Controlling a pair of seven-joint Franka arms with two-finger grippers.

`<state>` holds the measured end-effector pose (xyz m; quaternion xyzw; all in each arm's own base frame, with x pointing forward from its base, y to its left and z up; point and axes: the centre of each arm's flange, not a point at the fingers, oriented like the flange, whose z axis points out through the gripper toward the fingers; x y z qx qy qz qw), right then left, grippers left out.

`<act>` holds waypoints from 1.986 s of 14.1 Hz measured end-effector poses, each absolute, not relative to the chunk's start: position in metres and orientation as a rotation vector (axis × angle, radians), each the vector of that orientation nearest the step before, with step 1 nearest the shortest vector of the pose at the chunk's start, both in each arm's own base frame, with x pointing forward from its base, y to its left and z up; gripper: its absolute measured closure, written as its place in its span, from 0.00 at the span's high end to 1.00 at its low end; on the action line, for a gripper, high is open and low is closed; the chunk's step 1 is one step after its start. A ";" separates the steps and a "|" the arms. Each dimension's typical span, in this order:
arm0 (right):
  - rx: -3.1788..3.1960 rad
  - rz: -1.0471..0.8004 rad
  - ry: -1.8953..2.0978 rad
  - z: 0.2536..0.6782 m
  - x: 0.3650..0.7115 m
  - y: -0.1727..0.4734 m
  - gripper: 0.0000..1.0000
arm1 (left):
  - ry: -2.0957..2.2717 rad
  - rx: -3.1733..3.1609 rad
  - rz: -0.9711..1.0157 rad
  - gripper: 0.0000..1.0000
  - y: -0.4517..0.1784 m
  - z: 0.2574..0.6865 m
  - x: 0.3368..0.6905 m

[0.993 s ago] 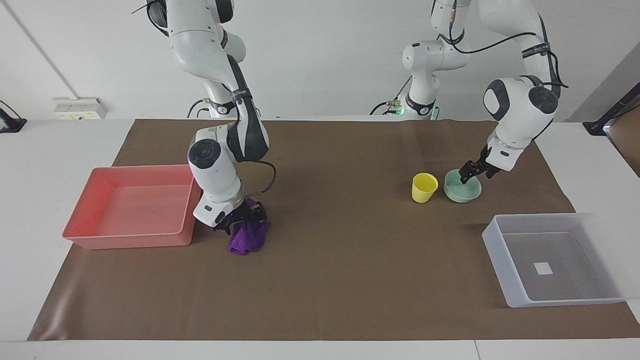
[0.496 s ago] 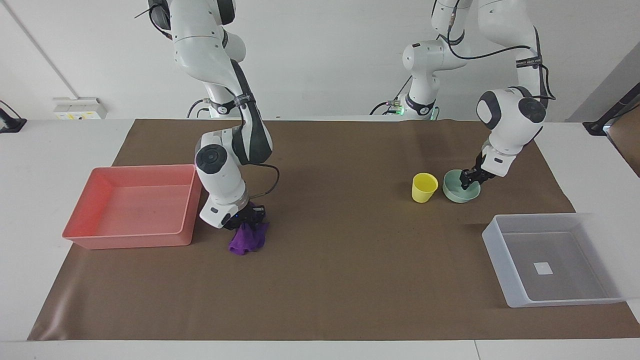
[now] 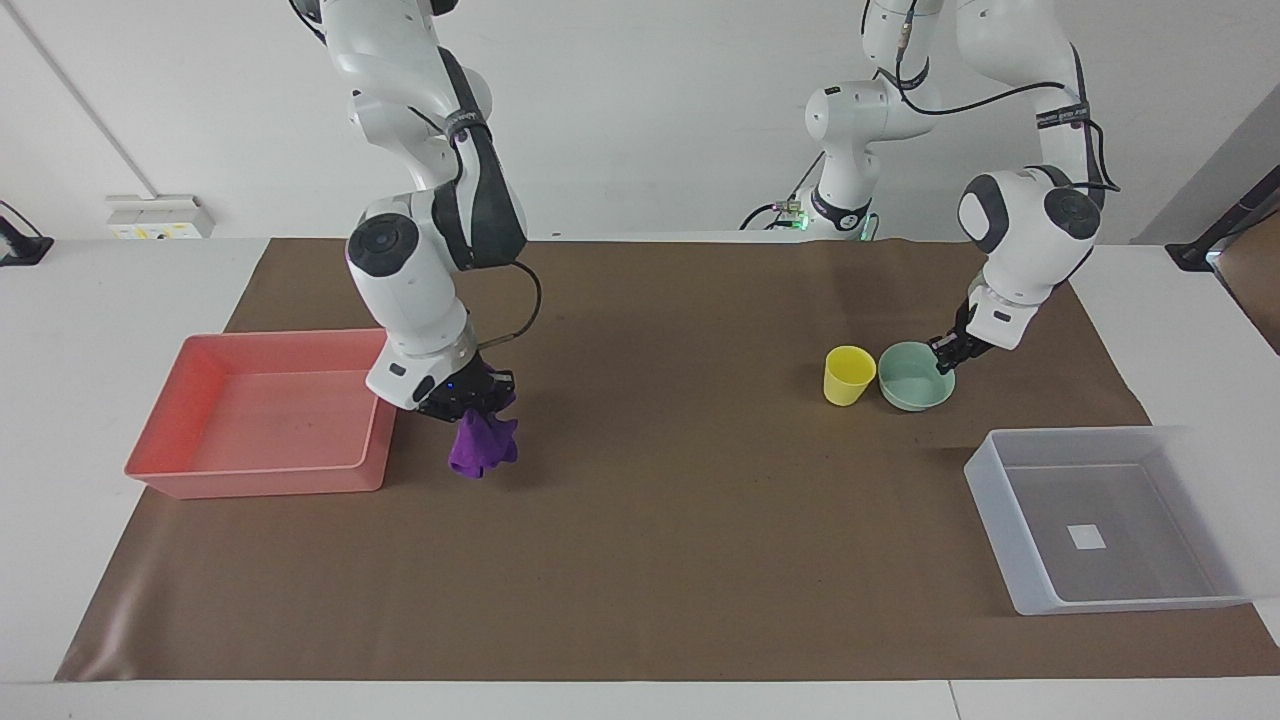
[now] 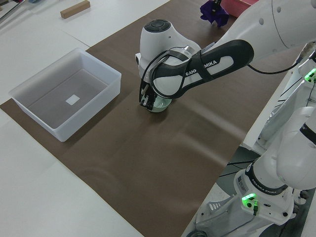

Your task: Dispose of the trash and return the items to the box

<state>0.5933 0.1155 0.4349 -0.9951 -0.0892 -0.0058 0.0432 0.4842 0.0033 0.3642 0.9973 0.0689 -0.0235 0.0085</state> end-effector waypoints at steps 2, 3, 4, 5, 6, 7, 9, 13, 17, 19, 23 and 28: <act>-3.046 0.008 -0.209 0.469 0.582 0.076 0.09 | 0.216 3.115 -0.087 0.03 0.004 0.402 0.492; -3.053 0.013 -0.190 0.485 0.576 0.055 0.09 | 0.218 3.113 -0.072 0.03 0.006 0.426 0.498; -3.060 0.020 -0.166 0.500 0.568 0.033 0.09 | 0.225 3.111 -0.035 0.03 0.008 0.449 0.505; -3.065 0.025 -0.147 0.511 0.561 0.009 0.09 | 0.244 3.107 0.016 0.03 0.013 0.468 0.514; -3.068 0.025 -0.137 0.518 0.555 -0.018 0.09 | 0.284 3.097 0.062 0.03 0.023 0.481 0.525; -3.069 0.029 -0.136 0.517 0.550 -0.048 0.09 | 0.341 3.069 0.106 0.03 0.038 0.493 0.539; -3.060 0.064 -0.127 0.500 0.538 -0.103 0.09 | 0.440 3.019 0.176 0.03 0.070 0.508 0.577; -3.061 0.066 -0.084 0.436 0.516 -0.151 0.09 | 0.505 3.008 0.194 0.03 0.102 0.463 0.651; -3.074 0.057 -0.092 0.381 0.518 -0.150 0.09 | 0.569 2.982 0.216 0.03 0.119 0.375 0.685; -3.082 0.053 -0.089 0.359 0.524 -0.152 0.14 | 0.587 2.976 0.236 0.03 0.124 0.350 0.692; -3.084 0.062 -0.093 0.346 0.529 -0.152 0.46 | 0.604 2.972 0.256 0.03 0.126 0.342 0.697; -3.074 0.067 -0.146 0.384 0.546 -0.138 0.98 | 0.616 2.969 0.277 0.31 0.131 0.346 0.698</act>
